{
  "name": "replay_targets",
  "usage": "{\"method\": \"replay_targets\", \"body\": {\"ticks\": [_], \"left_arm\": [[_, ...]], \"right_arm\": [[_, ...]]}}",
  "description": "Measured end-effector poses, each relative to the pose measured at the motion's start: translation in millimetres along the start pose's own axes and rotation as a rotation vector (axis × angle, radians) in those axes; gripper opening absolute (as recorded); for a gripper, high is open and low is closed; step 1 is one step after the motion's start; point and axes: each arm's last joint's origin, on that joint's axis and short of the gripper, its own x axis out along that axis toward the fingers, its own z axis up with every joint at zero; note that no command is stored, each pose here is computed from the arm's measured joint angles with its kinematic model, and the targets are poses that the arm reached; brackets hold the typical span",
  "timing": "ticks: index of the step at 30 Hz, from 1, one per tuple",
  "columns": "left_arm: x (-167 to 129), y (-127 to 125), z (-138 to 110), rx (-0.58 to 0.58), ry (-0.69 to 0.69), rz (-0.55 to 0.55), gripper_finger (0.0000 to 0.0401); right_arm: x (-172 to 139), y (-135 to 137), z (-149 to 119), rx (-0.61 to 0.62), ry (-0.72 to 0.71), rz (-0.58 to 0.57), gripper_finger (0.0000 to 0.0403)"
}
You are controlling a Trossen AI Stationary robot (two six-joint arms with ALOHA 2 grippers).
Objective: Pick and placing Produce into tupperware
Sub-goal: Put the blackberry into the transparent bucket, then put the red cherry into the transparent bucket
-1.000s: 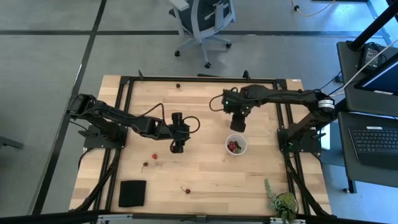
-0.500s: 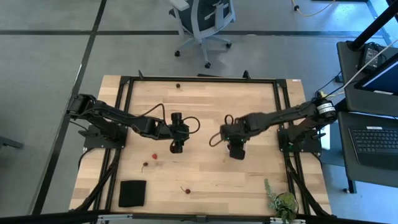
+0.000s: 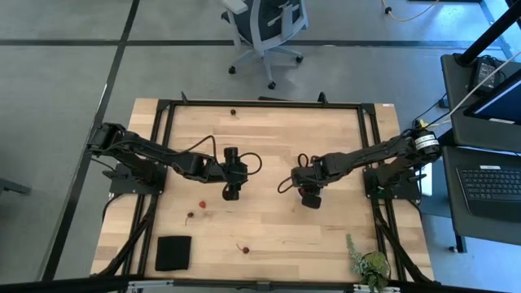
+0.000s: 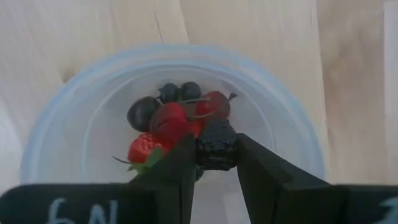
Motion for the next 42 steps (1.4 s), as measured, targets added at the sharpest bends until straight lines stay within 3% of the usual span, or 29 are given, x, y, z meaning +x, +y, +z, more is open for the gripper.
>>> {"method": "replay_targets", "body": {"ticks": [13,23,29,31,36,42], "left_arm": [[0.0,0.0,0.0,0.0,0.0,0.0,0.0238],[-0.1,-0.2,0.0,0.009,0.0,0.0,0.0238],[-14.1,-6.4,2.7,0.066,-0.034,-0.033,0.0238],[-19.5,-9.1,3.9,0.049,-0.05,-0.083,0.0238],[-29.1,-24.8,5.8,0.05,-0.084,-0.346,0.0238],[-41.8,-50.4,4.3,0.057,-0.09,-0.518,0.0238]], "right_arm": [[0.0,0.4,-0.2,-0.003,0.002,0.006,0.0114],[-3.2,0.5,0.9,-0.005,0.014,0.004,0.0191],[-44.1,10.3,18.2,-0.072,-0.106,0.042,0.0225],[-59.8,12.8,21.4,-0.111,-0.181,0.053,0.0229],[-87.1,13.8,26.9,-0.209,-0.418,0.063,0.0231],[-93.5,15.2,36.8,-0.282,-0.578,0.074,0.0232]]}}
